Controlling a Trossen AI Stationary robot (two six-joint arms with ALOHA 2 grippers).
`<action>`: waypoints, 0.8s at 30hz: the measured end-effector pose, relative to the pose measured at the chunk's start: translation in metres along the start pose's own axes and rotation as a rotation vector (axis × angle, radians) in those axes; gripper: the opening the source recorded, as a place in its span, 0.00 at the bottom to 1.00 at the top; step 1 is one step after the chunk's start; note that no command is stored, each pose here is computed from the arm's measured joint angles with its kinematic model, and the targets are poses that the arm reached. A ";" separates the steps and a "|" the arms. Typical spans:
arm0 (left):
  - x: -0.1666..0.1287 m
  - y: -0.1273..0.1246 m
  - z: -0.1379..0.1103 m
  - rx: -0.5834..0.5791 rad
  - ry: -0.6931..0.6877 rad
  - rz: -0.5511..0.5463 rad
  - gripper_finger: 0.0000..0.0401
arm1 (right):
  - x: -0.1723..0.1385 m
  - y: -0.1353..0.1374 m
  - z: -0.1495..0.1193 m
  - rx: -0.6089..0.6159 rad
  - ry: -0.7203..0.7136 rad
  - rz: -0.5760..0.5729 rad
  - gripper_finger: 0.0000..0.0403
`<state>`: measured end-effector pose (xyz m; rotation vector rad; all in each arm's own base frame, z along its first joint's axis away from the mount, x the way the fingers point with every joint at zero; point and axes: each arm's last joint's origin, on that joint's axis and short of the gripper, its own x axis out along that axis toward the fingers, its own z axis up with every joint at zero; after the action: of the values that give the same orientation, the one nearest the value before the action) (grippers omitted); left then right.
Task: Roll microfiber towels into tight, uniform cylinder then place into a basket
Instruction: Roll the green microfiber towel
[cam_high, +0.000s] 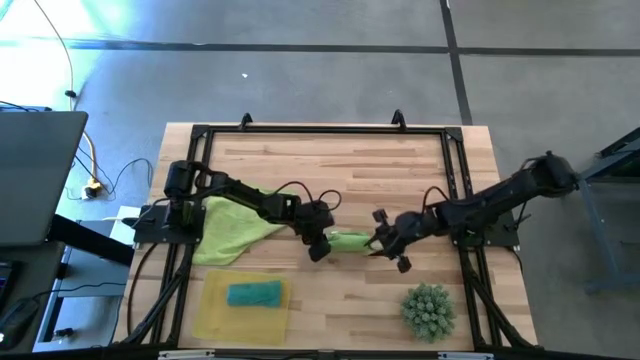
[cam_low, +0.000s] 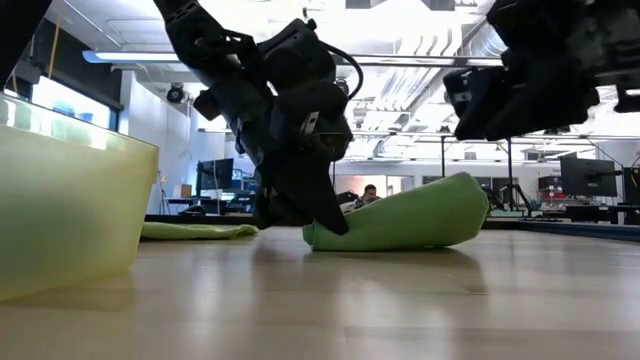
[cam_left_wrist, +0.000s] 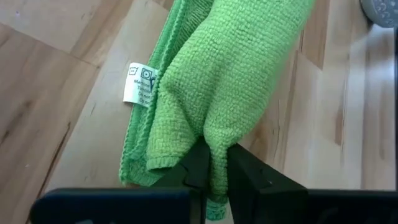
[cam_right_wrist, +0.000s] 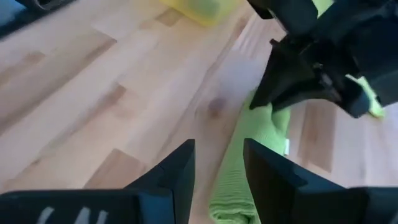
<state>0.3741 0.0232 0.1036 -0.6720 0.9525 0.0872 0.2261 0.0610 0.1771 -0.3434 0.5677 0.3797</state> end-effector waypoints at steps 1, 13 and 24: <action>0.000 0.000 0.000 -0.002 0.002 -0.004 0.08 | 0.001 0.003 0.001 -0.014 0.007 -0.022 0.32; 0.000 -0.001 0.000 -0.074 -0.006 -0.004 0.08 | 0.032 0.007 -0.022 0.130 0.174 -0.115 0.43; -0.005 -0.010 -0.001 -0.038 0.009 -0.063 0.10 | 0.055 0.012 -0.047 0.203 0.315 -0.083 0.48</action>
<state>0.3741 0.0161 0.1120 -0.7377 0.9390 0.0468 0.2424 0.0661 0.1058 -0.2305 0.8897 0.1858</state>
